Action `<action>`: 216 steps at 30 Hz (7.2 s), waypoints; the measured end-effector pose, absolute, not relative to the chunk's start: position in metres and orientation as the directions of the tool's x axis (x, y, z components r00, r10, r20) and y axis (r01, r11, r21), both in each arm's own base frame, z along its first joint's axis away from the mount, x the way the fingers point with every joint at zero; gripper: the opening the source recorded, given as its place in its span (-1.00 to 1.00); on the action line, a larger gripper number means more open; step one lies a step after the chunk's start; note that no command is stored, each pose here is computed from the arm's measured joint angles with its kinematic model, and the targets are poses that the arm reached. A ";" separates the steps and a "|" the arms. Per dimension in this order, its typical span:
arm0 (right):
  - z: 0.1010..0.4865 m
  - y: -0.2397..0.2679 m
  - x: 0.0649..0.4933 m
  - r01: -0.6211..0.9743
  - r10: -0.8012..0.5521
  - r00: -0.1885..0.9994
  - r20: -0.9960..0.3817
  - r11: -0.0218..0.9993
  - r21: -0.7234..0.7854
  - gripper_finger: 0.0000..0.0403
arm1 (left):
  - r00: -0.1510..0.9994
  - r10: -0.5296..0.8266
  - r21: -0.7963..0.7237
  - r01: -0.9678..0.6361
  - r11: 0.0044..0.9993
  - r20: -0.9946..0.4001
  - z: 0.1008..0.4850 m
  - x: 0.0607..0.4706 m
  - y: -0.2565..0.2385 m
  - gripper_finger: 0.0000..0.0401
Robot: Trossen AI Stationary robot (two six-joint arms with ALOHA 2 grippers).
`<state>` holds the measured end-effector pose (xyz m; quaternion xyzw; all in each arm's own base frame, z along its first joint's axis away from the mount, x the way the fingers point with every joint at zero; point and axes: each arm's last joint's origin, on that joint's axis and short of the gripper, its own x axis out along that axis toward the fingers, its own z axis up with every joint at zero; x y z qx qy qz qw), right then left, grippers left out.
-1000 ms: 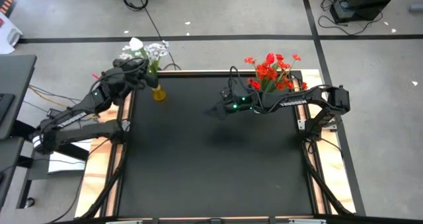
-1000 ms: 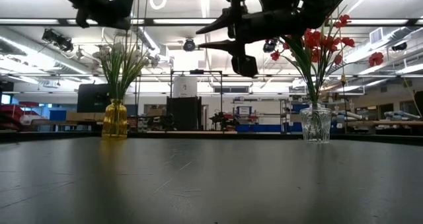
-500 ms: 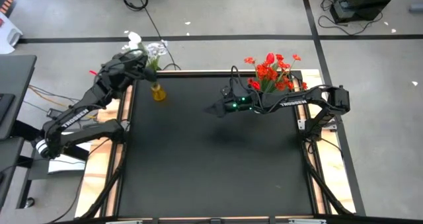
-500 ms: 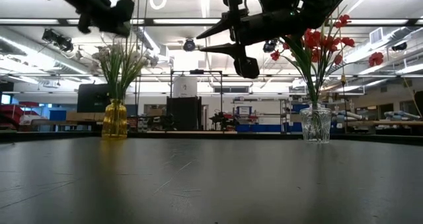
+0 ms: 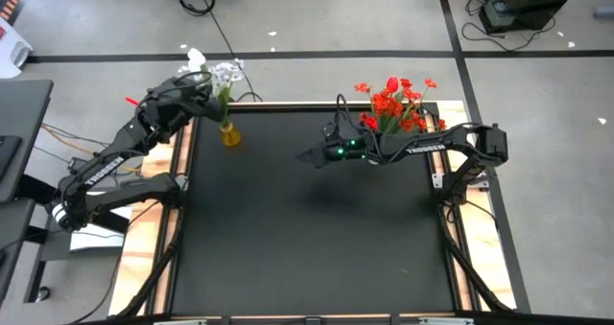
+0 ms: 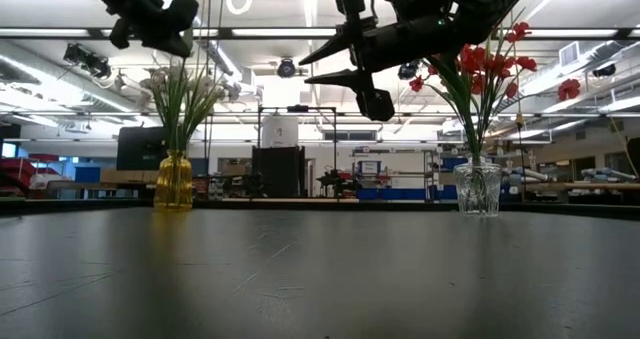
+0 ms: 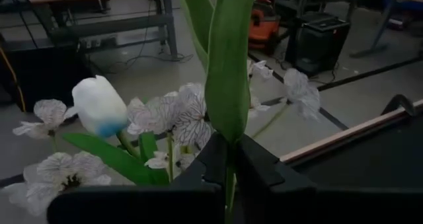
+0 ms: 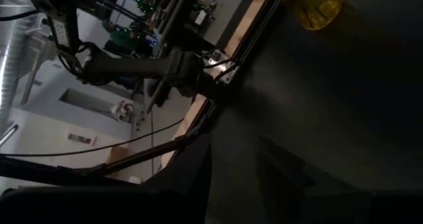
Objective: Sort flowers into vase by color
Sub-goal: Put the right white flower into the yellow vase, then return to Home Position
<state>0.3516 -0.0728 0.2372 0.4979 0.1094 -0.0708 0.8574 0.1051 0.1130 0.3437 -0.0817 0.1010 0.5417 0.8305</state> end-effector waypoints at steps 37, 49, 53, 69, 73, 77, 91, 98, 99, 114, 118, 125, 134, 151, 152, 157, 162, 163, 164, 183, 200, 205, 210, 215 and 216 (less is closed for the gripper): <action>0.237 -0.084 0.349 0.243 -0.029 0.965 -0.262 0.479 0.843 -0.40 | 0.318 0.859 -0.067 -0.946 0.318 -0.401 0.274 0.115 0.124 -0.66; 0.237 -0.083 0.349 0.221 0.018 0.965 -0.261 0.480 0.849 -0.40 | 0.336 0.885 -0.043 -0.939 0.341 -0.323 0.302 0.114 0.123 0.09; 0.238 -0.082 0.349 0.194 0.047 0.968 -0.246 0.481 0.855 -0.40 | 0.342 0.891 0.005 -0.933 0.360 -0.297 0.325 0.112 0.121 0.13; 0.315 -0.071 0.317 -0.118 0.106 0.992 0.071 0.558 0.821 -0.43 | 0.545 0.784 -0.117 -0.836 0.536 -0.297 0.406 0.094 0.088 0.08; 0.346 -0.065 0.294 -0.200 0.105 0.980 0.171 0.604 0.772 -0.45 | 0.615 0.740 -0.173 -0.788 0.591 -0.273 0.413 0.098 0.080 0.01; 0.375 -0.056 0.267 -0.270 0.099 0.957 0.273 0.652 0.709 -0.47 | 0.698 0.670 -0.195 -0.715 0.671 -0.254 0.415 0.108 0.074 -0.04; 0.402 -0.024 0.192 -0.071 -0.012 0.986 0.166 0.871 0.486 -0.68 | 0.909 0.380 -0.240 -0.413 0.878 -0.172 0.414 0.188 0.055 -0.15; 0.386 -0.010 0.154 0.137 -0.115 0.989 -0.091 0.944 0.300 -0.95 | 0.974 0.176 -0.222 -0.205 0.953 -0.145 0.406 0.228 0.033 -0.15; 0.384 -0.008 0.149 0.149 -0.119 0.986 -0.117 0.946 0.289 -0.95 | 0.974 0.169 -0.216 -0.198 0.956 -0.149 0.405 0.231 0.031 -0.16; 0.358 -0.004 0.080 0.267 -0.245 0.962 -0.119 0.933 0.241 -0.99 | 0.960 0.202 -0.215 -0.243 0.946 -0.195 0.339 0.216 0.027 -0.72; 0.334 -0.004 0.085 0.303 -0.310 0.951 0.003 0.931 0.203 -0.99 | 0.960 0.224 -0.243 -0.261 0.934 -0.167 0.319 0.194 0.029 -0.85; 0.281 0.001 0.105 0.213 -0.212 0.977 -0.035 0.976 0.049 -0.99 | 0.945 0.263 -0.259 -0.308 0.915 -0.195 0.280 0.161 0.032 -0.97; 0.246 0.004 0.103 0.187 -0.184 0.981 -0.065 0.981 0.056 -1.00 | 0.957 0.188 -0.189 -0.230 0.955 -0.219 0.241 0.161 0.024 -0.96; 0.215 0.000 0.082 0.271 -0.277 0.959 0.060 0.959 0.085 -1.00 | 0.970 0.242 -0.152 -0.241 0.959 -0.010 0.229 0.121 0.019 -0.96; 0.213 -0.001 0.082 0.279 -0.283 0.958 0.045 0.957 0.085 -1.00 | 0.970 0.242 -0.147 -0.241 0.959 -0.014 0.229 0.118 0.019 -0.96; 0.209 -0.002 0.082 0.332 -0.334 0.943 0.009 0.939 0.088 -1.00 | 0.970 0.241 -0.139 -0.243 0.960 -0.029 0.227 0.106 0.017 -0.96; 0.199 0.002 0.087 0.222 -0.225 0.974 0.016 0.967 0.126 -1.00 | 0.969 0.241 -0.114 -0.246 0.963 -0.054 0.223 0.095 0.016 -0.97; 0.193 0.003 0.090 0.194 -0.197 0.980 0.011 0.971 0.140 -1.00 | 0.968 0.241 -0.103 -0.248 0.963 -0.072 0.221 0.093 0.015 -0.97; 0.188 0.004 0.091 0.171 -0.175 0.985 0.013 0.973 0.153 -1.00 | 0.966 0.245 -0.101 -0.253 0.962 -0.085 0.220 0.090 0.015 -0.97; 0.171 0.003 0.096 0.200 -0.210 0.976 0.062 0.971 0.134 -1.00 | 0.971 0.235 -0.081 -0.238 0.968 -0.044 0.216 0.075 0.013 -0.97; 0.170 0.005 0.097 0.118 -0.131 0.990 0.052 0.970 0.211 -1.00 | 0.982 0.168 -0.187 -0.150 0.971 0.085 0.174 0.097 0.010 -0.97; 0.170 0.006 0.097 0.110 -0.124 0.991 0.052 0.969 0.222 -1.00 | 0.994 0.107 -0.179 -0.100 0.979 0.033 0.169 0.097 0.007 -0.97; 0.170 0.006 0.097 0.109 -0.124 0.991 0.051 0.969 0.221 -1.00 | 0.994 0.103 -0.173 -0.097 0.980 0.028 0.168 0.097 0.006 -0.97; 0.170 0.006 0.097 0.098 -0.112 0.992 0.050 0.971 0.219 -0.95 | 0.994 0.103 -0.174 -0.097 0.980 0.027 0.168 0.097 0.006 -0.97; 0.170 0.006 0.097 0.093 -0.107 0.993 0.049 0.971 0.218 -0.94 | 0.994 0.103 -0.184 -0.097 0.978 0.027 0.168 0.097 0.006 -0.97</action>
